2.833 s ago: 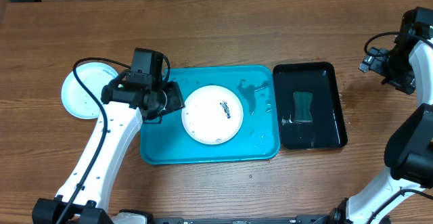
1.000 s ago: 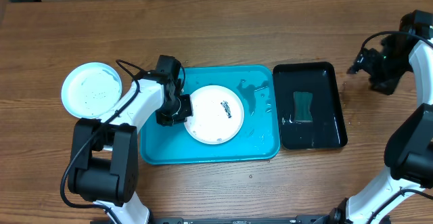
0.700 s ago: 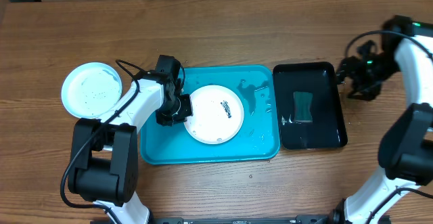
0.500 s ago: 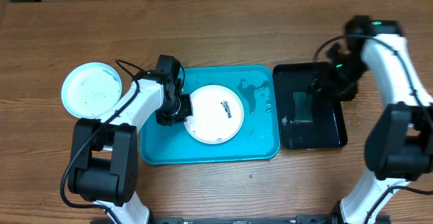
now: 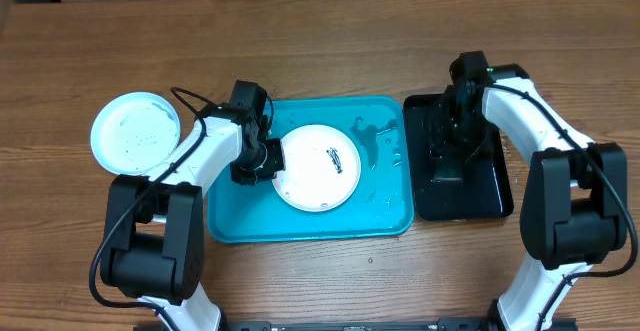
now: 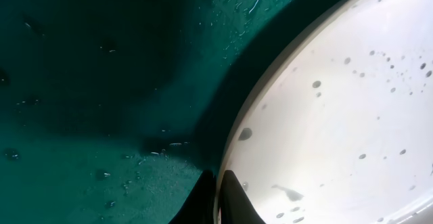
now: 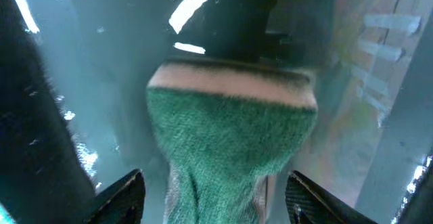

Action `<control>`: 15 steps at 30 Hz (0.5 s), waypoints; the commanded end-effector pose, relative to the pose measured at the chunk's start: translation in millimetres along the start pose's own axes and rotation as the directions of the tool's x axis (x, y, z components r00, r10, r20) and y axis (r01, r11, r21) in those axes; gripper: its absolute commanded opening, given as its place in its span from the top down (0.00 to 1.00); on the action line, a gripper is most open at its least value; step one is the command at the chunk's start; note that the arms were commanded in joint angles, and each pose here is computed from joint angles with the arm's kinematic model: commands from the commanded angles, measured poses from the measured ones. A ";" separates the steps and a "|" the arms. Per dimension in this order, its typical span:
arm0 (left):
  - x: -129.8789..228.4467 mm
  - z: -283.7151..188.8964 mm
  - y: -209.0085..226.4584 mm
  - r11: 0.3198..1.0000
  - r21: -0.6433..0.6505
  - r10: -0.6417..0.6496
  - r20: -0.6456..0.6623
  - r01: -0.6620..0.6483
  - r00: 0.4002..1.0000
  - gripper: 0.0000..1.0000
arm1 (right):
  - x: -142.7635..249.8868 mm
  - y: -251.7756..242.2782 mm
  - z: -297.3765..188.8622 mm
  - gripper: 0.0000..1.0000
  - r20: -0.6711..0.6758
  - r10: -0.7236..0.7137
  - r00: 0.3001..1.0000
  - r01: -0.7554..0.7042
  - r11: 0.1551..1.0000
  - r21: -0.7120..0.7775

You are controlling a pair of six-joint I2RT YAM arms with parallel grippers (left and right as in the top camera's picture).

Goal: Clean dirty plates on tray and stack at the side
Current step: 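Reach the right gripper into the black tray and grasp the green sponge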

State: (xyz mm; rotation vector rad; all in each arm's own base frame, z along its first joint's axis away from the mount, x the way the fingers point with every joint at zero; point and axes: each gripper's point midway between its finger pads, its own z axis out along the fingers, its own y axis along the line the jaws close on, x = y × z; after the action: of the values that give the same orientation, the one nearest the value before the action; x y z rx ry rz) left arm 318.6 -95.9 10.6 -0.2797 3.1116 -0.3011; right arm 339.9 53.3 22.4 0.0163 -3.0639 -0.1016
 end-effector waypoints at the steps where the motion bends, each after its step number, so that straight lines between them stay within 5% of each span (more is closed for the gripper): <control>1: 1.2 5.1 4.7 1.000 -0.008 -0.009 -0.013 0.009 1.000 0.95 | -0.2 -3.9 1.5 0.37 0.027 0.033 0.999 -0.033 0.999 0.016; 4: 1.2 5.1 4.7 1.000 -0.008 -0.009 -0.013 0.009 1.000 0.94 | -0.2 -3.2 3.5 0.44 0.029 0.046 0.999 -0.046 0.999 0.011; 9: 0.9 5.1 4.7 1.000 -0.008 -0.009 -0.012 0.009 1.000 0.93 | -4.9 -2.7 1.7 0.93 0.047 0.044 0.998 -0.045 0.999 0.009; 15: -1.1 5.1 4.8 1.000 -0.010 -0.007 -0.003 0.007 1.000 0.84 | -13.4 -0.2 -23.2 0.96 0.064 0.039 0.997 -0.039 0.999 0.009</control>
State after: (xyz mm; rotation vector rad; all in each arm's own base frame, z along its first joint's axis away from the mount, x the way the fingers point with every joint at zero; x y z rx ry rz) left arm 320.3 -96.2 10.6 -0.2822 3.1043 -0.3031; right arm 333.7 50.8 19.9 -0.0482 -3.0427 -0.0785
